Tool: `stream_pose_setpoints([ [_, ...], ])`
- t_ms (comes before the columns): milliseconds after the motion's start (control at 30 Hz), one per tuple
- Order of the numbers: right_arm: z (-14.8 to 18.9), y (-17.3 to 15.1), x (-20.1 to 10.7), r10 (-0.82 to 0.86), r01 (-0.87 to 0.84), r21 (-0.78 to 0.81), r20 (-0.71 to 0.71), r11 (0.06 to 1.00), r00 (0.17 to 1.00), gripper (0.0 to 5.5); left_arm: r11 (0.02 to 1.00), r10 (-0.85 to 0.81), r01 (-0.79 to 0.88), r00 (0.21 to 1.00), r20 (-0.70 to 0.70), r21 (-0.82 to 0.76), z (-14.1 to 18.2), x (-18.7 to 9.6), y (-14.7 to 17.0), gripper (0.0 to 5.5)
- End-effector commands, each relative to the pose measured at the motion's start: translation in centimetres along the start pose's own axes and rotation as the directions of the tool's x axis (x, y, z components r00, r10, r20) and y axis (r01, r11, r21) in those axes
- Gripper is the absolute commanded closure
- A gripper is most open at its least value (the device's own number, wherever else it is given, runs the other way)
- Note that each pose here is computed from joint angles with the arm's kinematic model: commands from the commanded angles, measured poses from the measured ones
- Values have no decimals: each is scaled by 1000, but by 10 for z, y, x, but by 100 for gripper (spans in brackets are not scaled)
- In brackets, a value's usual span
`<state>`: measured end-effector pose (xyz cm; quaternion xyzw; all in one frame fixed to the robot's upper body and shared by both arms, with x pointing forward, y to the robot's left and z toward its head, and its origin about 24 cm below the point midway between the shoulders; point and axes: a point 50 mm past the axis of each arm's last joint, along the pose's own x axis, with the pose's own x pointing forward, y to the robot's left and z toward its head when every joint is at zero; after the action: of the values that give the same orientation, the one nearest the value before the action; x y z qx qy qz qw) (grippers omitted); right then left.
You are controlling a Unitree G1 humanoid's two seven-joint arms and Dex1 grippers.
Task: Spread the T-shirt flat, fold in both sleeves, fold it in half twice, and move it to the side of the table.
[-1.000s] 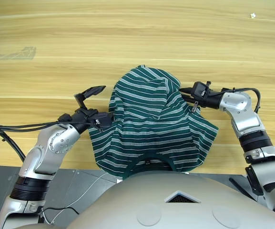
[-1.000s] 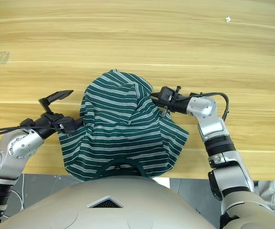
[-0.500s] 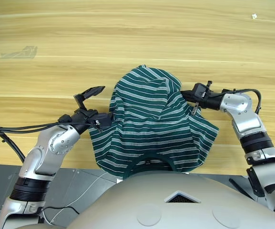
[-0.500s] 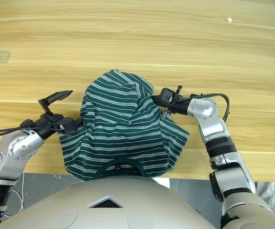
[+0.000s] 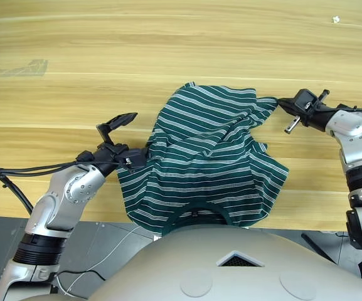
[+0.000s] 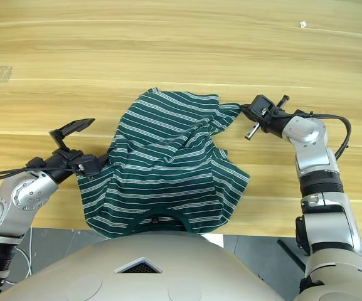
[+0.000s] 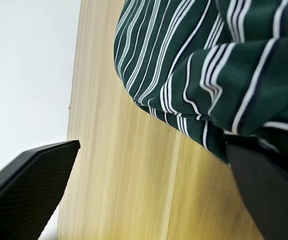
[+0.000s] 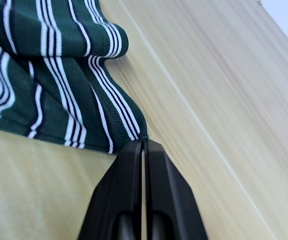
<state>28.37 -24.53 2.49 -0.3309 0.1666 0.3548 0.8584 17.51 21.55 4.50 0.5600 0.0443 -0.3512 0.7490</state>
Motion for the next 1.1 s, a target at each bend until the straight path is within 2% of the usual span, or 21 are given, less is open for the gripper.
stream_pose_setpoints([
  [33, 11, -25, 3, -115, 116, -55, 16, 992, 993, 545, 999, -47, 47, 999, -20, 2, -4, 1, -7, 10],
  [200, 56, -47, 43, -193, 204, -91, 115, 975, 974, 545, 998, -55, 55, 999, -1, 13, -3, 9, -7, 10],
  [300, 68, -51, 52, -208, 225, -120, 135, 967, 969, 545, 999, -29, 29, 1000, 6, 18, -4, 9, 1, 10],
  [400, 67, -53, 53, -227, 243, -120, 131, 963, 965, 545, 1000, -8, 8, 1000, 5, 29, -5, 10, 9, 10],
  [667, 40, -54, 39, -216, 218, -153, 33, 964, 976, 545, 999, -27, 27, 1000, 8, 37, -5, 14, 7, 10],
  [800, 35, -47, 42, -198, 199, -154, 20, 968, 980, 545, 998, -38, 37, 999, 20, 41, -3, 17, 8, 10],
  [867, 35, -43, 44, -183, 184, -160, 21, 970, 983, 545, 997, 16, -8, 995, 103, -78, 7, 16, 28, 10],
  [967, 38, -43, 46, -194, 198, -157, 39, 968, 980, 545, 944, 184, -91, 943, 277, -317, 24, 3, 77, 10],
  [1033, 41, -45, 46, -211, 217, -156, 55, 964, 976, 545, 937, 200, -85, 926, 321, -339, 28, -1, 89, 10],
  [1100, 42, -44, 47, -213, 219, -166, 57, 961, 975, 516, 930, 201, -66, 915, 350, -362, 31, 2, 94, 10],
])
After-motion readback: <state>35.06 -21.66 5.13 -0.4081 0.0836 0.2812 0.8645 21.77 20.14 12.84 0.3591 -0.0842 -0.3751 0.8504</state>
